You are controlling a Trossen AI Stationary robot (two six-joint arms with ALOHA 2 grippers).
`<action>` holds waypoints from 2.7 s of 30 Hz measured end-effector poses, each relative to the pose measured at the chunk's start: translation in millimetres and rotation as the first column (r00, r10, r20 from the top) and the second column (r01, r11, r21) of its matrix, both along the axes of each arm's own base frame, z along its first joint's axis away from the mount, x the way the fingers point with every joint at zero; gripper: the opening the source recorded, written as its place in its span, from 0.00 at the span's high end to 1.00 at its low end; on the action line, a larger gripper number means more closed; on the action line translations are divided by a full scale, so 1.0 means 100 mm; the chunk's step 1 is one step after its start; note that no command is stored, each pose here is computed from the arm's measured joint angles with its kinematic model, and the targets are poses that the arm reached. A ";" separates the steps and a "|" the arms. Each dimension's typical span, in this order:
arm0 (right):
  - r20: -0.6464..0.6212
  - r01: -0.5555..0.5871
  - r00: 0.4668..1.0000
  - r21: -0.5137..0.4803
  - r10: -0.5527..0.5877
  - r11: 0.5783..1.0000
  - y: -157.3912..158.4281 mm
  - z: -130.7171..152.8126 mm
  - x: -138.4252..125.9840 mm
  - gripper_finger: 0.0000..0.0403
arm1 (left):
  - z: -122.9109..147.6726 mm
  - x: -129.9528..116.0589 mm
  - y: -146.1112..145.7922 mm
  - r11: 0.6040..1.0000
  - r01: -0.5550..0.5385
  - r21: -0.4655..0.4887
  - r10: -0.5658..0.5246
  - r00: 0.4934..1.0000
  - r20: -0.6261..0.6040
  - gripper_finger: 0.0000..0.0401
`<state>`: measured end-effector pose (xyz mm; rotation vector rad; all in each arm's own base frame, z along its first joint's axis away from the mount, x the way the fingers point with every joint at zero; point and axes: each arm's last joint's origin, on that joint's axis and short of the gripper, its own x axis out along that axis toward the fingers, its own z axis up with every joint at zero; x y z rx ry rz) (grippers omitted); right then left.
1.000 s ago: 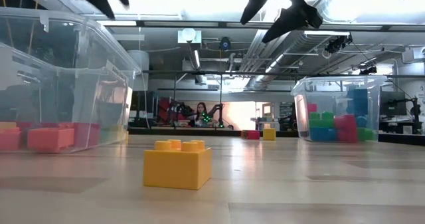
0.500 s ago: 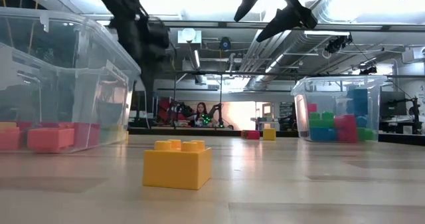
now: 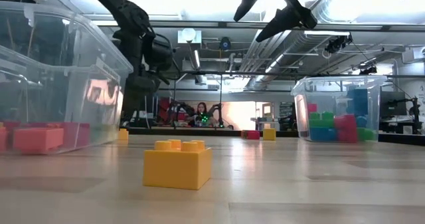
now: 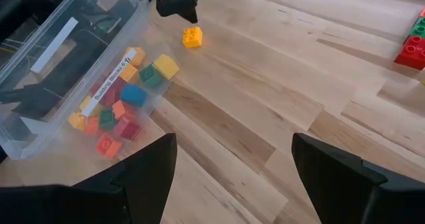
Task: Sort blocks by size
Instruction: Put the small yellow game piece into the left transparent bin
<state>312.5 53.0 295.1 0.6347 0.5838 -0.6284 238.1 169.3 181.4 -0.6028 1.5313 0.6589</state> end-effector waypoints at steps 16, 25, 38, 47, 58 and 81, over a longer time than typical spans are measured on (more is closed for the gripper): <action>-0.002 -0.004 1.000 -0.004 0.004 1.000 0.00 0.00 0.00 0.27 | -0.24 0.02 0.19 0.952 -0.291 -0.098 0.296 0.954 0.044 0.27; -0.010 -0.009 1.000 -0.007 0.009 1.000 0.00 0.00 0.00 0.27 | -0.19 -0.02 0.05 0.929 -0.370 -0.005 0.370 0.929 -0.034 0.27; -0.050 -0.047 0.998 -0.034 0.045 0.998 -0.01 -0.02 -0.02 0.27 | -0.25 -0.24 -0.10 0.890 -0.456 -0.017 0.456 0.890 0.022 0.27; -0.051 -0.040 0.998 -0.034 0.038 0.999 -0.03 -0.02 -0.01 0.27 | 0.04 -0.31 -0.14 0.984 -0.170 -0.061 0.177 0.974 0.142 0.27; -0.050 -0.039 0.998 -0.033 0.038 0.999 -0.03 -0.02 -0.01 0.27 | -0.21 -0.38 -0.19 0.992 -0.094 -0.083 0.101 0.992 0.077 0.27; -0.042 -0.033 0.999 -0.026 0.032 0.999 -0.03 -0.02 -0.01 0.27 | 0.12 -0.18 0.16 0.989 -0.010 0.148 -0.019 0.981 0.193 0.27</action>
